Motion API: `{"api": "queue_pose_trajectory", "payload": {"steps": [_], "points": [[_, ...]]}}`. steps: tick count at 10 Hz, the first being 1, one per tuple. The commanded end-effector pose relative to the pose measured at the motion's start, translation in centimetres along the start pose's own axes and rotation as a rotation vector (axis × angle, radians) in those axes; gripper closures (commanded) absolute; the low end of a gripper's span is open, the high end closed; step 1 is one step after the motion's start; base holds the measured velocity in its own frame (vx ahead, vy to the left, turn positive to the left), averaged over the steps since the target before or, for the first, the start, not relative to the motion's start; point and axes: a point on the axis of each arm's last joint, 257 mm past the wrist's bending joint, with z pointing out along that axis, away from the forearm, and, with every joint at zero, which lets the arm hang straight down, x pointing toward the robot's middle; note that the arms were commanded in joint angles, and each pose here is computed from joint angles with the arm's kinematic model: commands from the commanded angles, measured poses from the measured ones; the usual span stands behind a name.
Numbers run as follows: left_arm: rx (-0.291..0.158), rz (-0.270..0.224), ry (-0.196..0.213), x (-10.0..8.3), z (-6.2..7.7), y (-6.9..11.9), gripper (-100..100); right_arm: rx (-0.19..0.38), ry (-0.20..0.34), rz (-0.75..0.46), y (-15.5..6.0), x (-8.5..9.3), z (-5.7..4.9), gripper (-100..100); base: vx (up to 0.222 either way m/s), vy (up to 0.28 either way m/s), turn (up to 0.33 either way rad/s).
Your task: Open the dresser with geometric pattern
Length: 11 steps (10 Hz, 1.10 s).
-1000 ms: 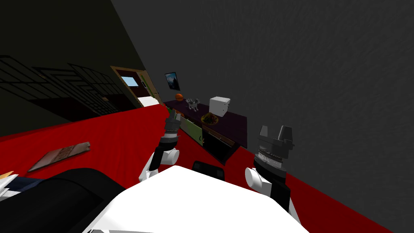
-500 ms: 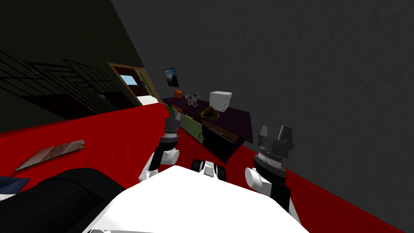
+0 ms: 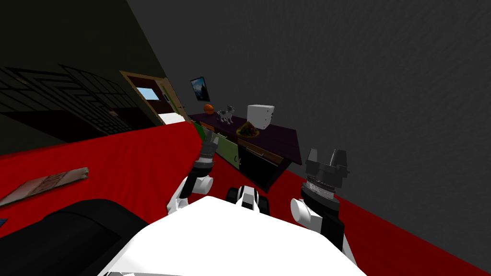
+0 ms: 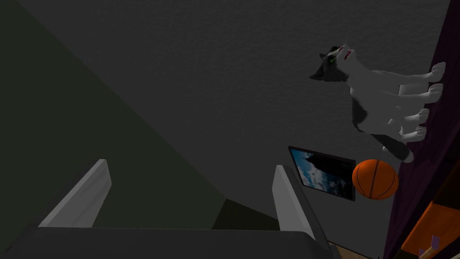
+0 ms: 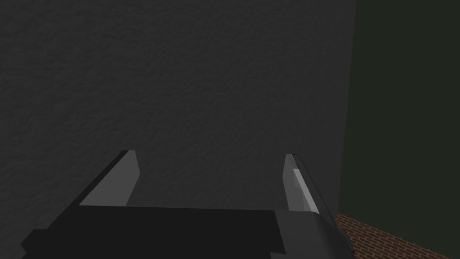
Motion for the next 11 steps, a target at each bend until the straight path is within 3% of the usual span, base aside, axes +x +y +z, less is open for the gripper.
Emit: {"api": "queue_pose_trajectory", "payload": {"steps": [1,6,7,11], "points": [[-0.055,0.011,0.039,1.2,-0.4,2.8,-100,0.000,0.000,0.000,0.0,0.0,0.0,0,0.013,-0.035,-0.071],[-0.162,0.015,0.080,3.3,-1.2,8.0,-100,0.000,0.000,0.000,0.0,0.0,0.0,0,0.015,-0.031,-0.073],[-0.162,0.015,0.080,3.3,-1.2,8.0,-100,0.000,0.000,0.000,0.0,0.0,0.0,0,0.011,-0.021,-0.030],[-0.226,0.014,0.100,4.6,-1.9,11.0,-100,0.000,0.000,0.000,0.0,0.0,0.0,0,0.010,-0.020,-0.047]]}}
